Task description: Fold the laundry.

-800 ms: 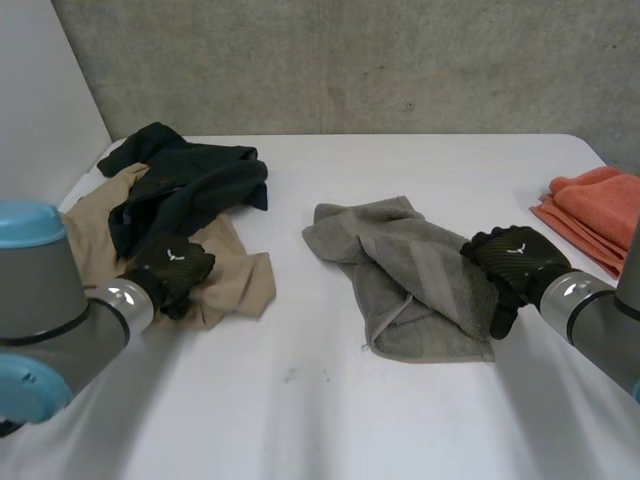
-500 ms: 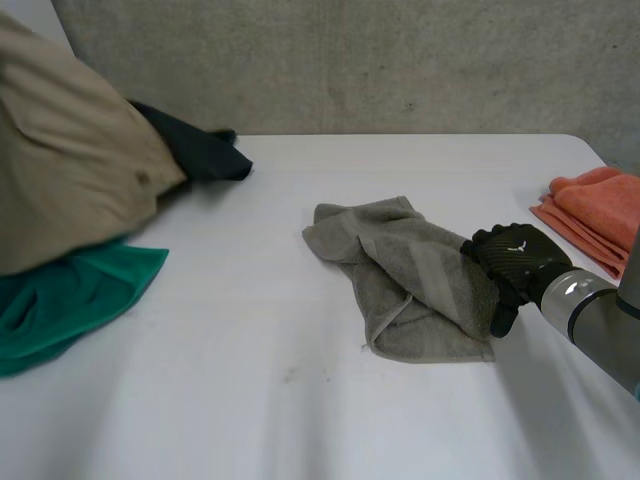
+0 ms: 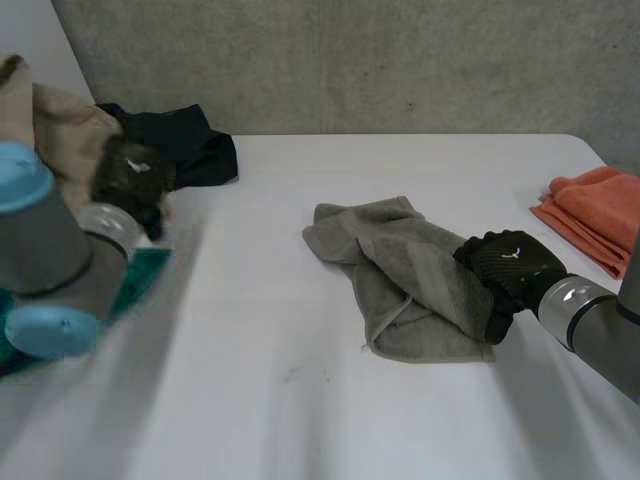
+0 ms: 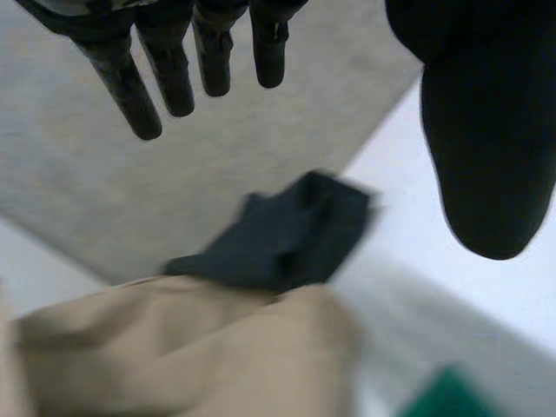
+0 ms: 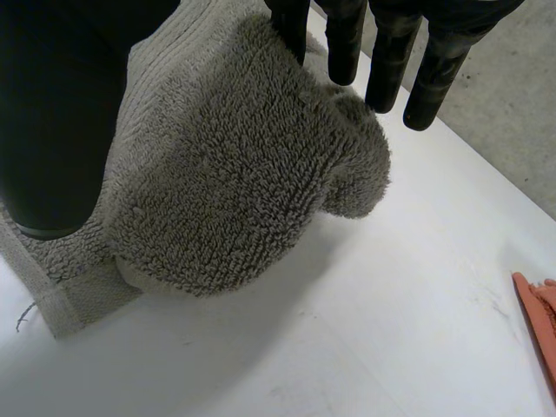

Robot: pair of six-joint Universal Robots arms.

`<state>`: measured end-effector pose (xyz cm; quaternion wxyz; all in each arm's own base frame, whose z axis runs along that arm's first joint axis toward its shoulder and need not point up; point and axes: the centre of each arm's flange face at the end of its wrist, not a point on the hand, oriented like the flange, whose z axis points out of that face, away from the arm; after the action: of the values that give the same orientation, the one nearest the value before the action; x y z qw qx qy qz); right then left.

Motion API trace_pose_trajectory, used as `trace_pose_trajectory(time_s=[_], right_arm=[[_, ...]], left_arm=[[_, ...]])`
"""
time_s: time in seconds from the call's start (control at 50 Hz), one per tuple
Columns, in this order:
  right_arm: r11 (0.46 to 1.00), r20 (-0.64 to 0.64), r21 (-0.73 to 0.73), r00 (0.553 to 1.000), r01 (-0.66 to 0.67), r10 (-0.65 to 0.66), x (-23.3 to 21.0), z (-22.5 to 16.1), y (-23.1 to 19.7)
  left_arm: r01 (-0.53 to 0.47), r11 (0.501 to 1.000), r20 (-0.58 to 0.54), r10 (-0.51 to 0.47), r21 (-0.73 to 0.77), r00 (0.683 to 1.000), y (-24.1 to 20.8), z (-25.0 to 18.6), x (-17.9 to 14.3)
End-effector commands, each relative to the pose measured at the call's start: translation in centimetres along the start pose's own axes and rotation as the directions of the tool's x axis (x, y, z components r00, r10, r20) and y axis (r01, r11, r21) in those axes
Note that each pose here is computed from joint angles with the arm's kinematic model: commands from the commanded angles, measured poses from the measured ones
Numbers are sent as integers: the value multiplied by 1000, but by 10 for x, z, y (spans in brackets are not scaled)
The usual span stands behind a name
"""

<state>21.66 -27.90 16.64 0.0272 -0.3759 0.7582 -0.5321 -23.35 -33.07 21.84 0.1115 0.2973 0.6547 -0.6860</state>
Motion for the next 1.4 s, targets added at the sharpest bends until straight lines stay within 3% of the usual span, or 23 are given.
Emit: trace_pose_trajectory(time_s=[0.02, 0.1, 0.22, 0.44, 0.6, 0.72, 0.82, 0.92, 1.0, 1.2, 1.4], right_arm=[[1000, -9, 4, 1000, -1, 1, 2, -4, -3], [1000, -19, 11, 1000, 0, 0, 3, -7, -6], [999, -31, 36, 999, -14, 16, 4, -15, -12], [999, -34, -1, 999, -39, 39, 8, -16, -1], [998, -91, -10, 994, -62, 61, 29, -14, 3], [996, -141, -19, 987, -84, 81, 48, -13, 8], [994, -198, -25, 975, -105, 98, 68, -13, 13], [989, -234, -14, 962, -150, 143, 83, -14, 11], [971, -245, 12, 940, -240, 235, 90, -14, 5], [928, -152, -70, 924, -365, 352, 67, -13, 9], [930, 37, -110, 934, -351, 357, -5, -1, 4]], left_arm=[[186, 982, -282, -183, -17, 942, -17, -44, 70], [246, 969, -360, -235, -15, 903, -24, -51, 100], [255, 967, -479, -212, 26, 852, -35, -53, 159], [290, 947, -506, -186, 134, 842, -43, -23, 201], [329, 920, -589, -147, 214, 795, -49, -18, 232], [337, 912, -598, -139, 233, 789, -51, -12, 241], [339, 907, -551, -155, 249, 820, -62, -9, 228], [346, 892, -434, -199, 290, 878, -104, -13, 173], [344, 890, -380, -219, 299, 899, -120, -21, 131], [338, 881, -299, -242, 330, 923, -152, -58, 54], [339, 883, -248, -266, 325, 931, -166, -78, 20]])
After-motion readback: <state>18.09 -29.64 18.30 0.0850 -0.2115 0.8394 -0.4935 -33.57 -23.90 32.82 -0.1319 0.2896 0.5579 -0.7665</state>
